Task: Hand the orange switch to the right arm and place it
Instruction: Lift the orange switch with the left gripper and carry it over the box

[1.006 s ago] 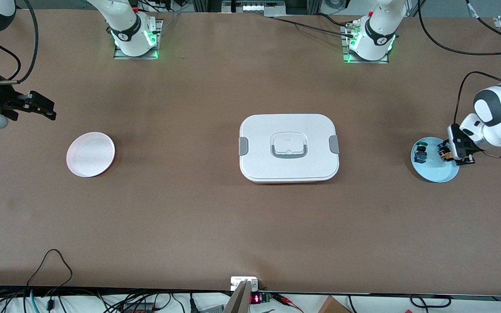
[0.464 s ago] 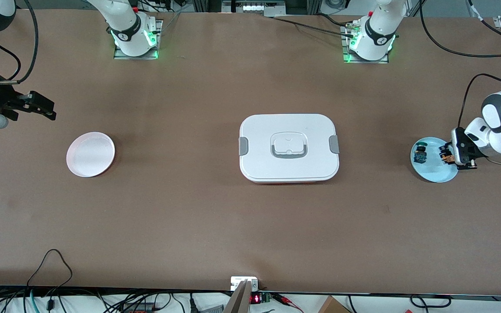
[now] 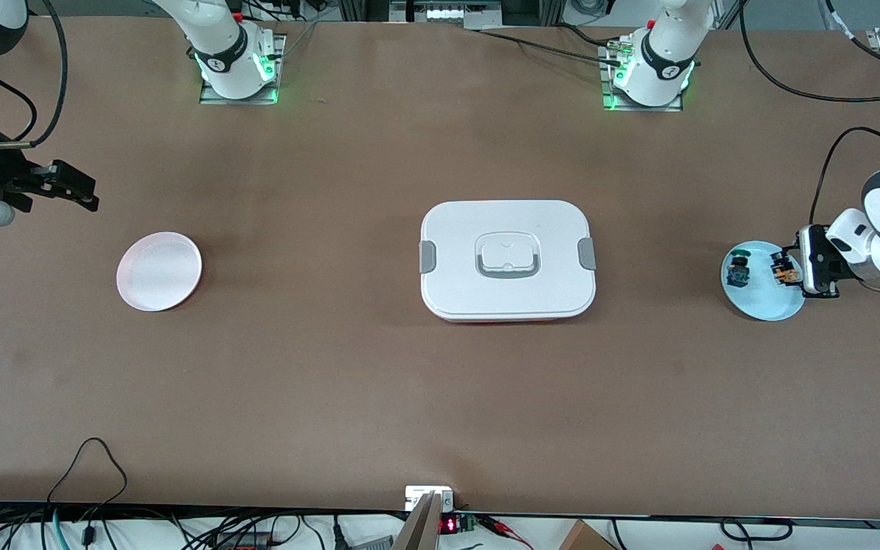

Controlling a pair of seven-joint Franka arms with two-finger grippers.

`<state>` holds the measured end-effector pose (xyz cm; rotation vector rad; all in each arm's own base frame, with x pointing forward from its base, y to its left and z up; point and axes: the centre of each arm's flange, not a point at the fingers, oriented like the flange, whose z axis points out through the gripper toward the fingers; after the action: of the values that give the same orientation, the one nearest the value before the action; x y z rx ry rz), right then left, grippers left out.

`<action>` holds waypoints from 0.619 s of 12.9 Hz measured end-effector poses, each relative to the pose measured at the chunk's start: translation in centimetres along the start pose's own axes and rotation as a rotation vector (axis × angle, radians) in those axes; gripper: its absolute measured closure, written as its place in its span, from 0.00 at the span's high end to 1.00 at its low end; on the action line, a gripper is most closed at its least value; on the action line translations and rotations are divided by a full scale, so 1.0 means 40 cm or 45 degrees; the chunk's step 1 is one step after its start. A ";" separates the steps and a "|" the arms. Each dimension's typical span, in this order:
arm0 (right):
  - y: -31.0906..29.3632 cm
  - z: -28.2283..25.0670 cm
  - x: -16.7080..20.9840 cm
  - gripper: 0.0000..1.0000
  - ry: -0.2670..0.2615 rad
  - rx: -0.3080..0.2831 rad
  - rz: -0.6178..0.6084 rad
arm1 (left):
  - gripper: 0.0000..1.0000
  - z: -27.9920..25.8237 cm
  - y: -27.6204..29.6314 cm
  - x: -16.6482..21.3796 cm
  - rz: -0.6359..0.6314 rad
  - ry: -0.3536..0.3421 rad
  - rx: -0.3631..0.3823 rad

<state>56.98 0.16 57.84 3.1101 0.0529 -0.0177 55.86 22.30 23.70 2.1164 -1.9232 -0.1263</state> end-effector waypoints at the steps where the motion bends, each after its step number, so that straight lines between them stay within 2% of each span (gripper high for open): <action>1: 0.000 0.000 0.000 1.00 0.000 0.000 0.000 | 0.75 -0.022 -0.006 0.026 0.002 0.047 -0.030; 4: 0.003 0.001 0.000 1.00 -0.001 0.000 0.003 | 0.75 -0.114 -0.028 0.173 0.042 0.229 -0.144; 6: 0.014 0.005 0.000 1.00 -0.005 0.000 0.013 | 0.75 -0.144 -0.025 0.286 0.056 0.413 -0.230; 8: 0.024 0.008 0.000 1.00 -0.008 0.000 0.022 | 0.75 -0.146 -0.027 0.395 0.086 0.591 -0.272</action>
<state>57.03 -0.80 57.56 3.1105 0.0253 -0.0268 60.09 7.66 30.93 1.7506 -1.6230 0.1541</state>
